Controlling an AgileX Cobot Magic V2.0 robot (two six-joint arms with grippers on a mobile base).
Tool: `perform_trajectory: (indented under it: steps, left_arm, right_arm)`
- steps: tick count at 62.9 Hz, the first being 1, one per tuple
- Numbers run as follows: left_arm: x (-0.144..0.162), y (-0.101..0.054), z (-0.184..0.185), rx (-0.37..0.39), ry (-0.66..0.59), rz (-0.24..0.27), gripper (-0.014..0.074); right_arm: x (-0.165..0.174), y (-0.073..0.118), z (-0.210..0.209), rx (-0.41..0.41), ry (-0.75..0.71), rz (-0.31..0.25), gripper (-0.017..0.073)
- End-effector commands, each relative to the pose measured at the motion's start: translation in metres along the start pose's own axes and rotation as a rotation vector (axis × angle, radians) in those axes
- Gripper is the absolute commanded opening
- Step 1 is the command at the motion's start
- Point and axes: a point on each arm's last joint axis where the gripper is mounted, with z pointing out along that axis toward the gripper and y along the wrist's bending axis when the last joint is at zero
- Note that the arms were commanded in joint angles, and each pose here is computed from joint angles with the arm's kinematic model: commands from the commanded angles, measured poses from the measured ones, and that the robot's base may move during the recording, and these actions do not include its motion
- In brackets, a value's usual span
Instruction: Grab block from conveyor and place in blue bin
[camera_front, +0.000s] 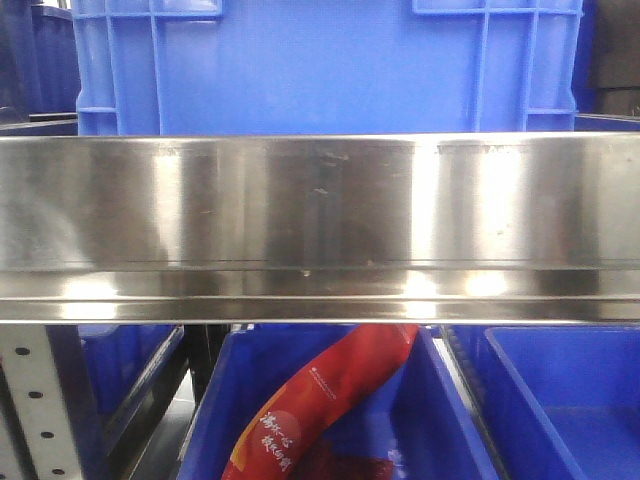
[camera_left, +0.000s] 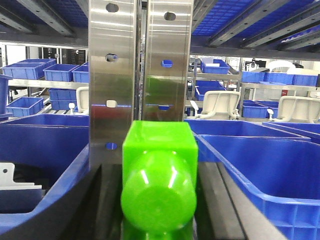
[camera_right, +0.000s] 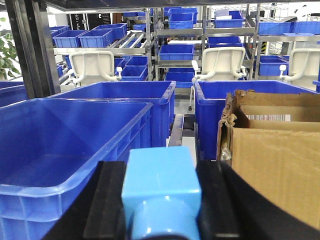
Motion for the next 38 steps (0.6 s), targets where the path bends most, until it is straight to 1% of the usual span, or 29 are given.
perform_trajectory:
  steps: [1,16,21,28,33,38]
  left_arm:
    - [-0.002,0.0,-0.001,0.006,-0.022,-0.008,-0.0111]
    - [-0.003,0.0,0.002,0.005,-0.036,-0.013,-0.0111]
    - [-0.011,0.0,0.01,0.005,-0.034,-0.017,-0.0111]
    - [-0.027,-0.001,0.033,0.007,0.002,-0.017,-0.0111]
    - [-0.041,-0.002,0.054,0.013,0.046,-0.017,-0.0111]
    - [-0.052,-0.007,0.072,0.053,0.096,-0.021,-0.0111]
  right_arm:
    - [-0.002,-0.001,0.0,0.006,-0.031,-0.013,-0.0162]
    - [-0.002,-0.001,0.0,0.005,-0.031,-0.007,-0.0162]
    - [-0.007,0.0,0.0,0.002,-0.058,-0.007,-0.0162]
    - [-0.02,0.003,0.011,-0.015,-0.038,-0.016,-0.0162]
    - [-0.031,0.009,0.023,-0.053,-0.023,-0.046,-0.0162]
    - [-0.043,0.018,0.039,-0.104,-0.015,-0.051,-0.0162]
